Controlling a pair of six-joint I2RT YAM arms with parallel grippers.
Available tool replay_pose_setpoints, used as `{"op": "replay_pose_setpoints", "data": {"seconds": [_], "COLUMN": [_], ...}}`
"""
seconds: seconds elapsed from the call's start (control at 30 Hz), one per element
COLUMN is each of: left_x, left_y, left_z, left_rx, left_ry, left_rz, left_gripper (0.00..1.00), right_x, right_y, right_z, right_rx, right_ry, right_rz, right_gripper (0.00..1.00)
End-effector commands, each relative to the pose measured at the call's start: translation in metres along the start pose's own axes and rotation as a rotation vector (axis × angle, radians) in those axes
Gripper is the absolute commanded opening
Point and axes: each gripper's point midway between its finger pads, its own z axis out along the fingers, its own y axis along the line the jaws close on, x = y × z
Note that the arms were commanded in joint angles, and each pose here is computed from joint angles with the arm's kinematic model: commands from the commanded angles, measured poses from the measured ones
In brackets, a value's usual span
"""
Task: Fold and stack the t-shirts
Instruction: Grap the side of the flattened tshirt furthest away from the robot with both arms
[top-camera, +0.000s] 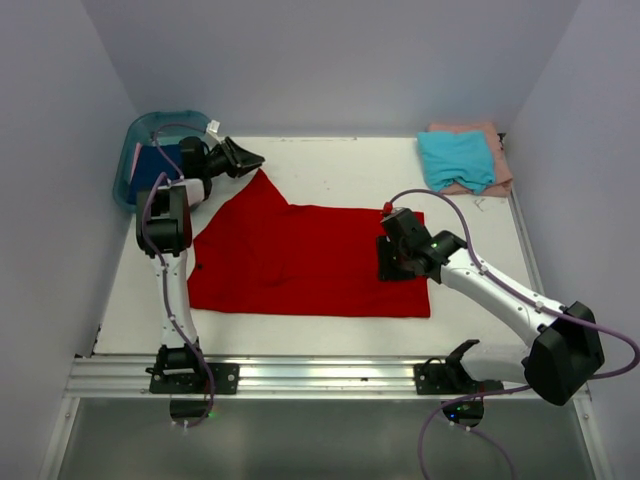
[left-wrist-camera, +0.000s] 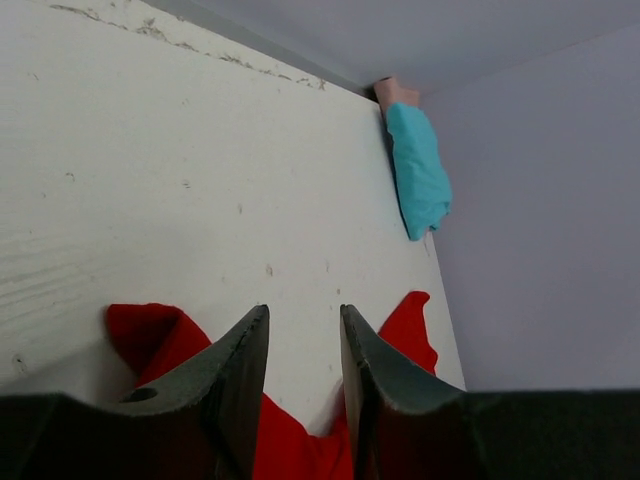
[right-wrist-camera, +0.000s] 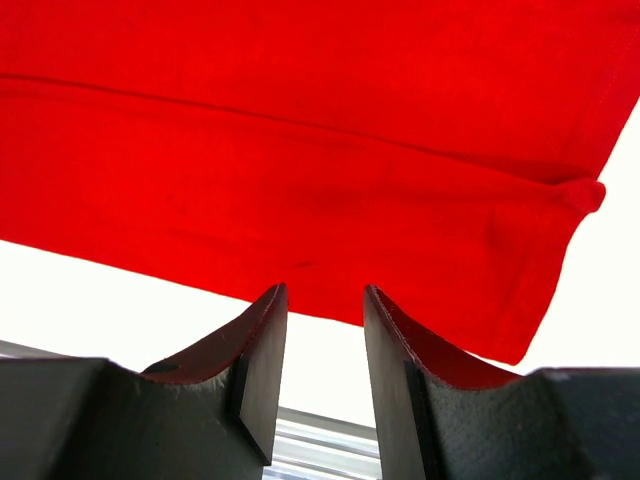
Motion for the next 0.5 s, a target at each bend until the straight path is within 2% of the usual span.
{"op": "replay_pose_setpoints", "data": {"seconds": [0.0, 0.13, 0.3, 0.47], "left_x": [-0.004, -0.012, -0.031, -0.035], "left_y": [0.013, 0.027, 0.022, 0.016], "left_z": [-0.001, -0.005, -0.015, -0.009], "left_rx": [-0.074, -0.185, -0.32, -0.385], "left_ry": [0.017, -0.03, -0.115, -0.108], "left_rz": [0.03, 0.045, 0.152, 0.208], "left_gripper": [0.38, 0.36, 0.37, 0.38], "right_x": [0.0, 0.0, 0.001, 0.001], "right_y": [-0.003, -0.004, -0.001, 0.0], "right_z": [-0.001, -0.002, -0.001, 0.0], "right_rx": [0.018, 0.018, 0.003, -0.006], "right_ry": [-0.003, -0.006, -0.004, -0.002], "right_rz": [-0.014, -0.013, -0.014, -0.012], "right_gripper": [0.4, 0.4, 0.39, 0.39]}}
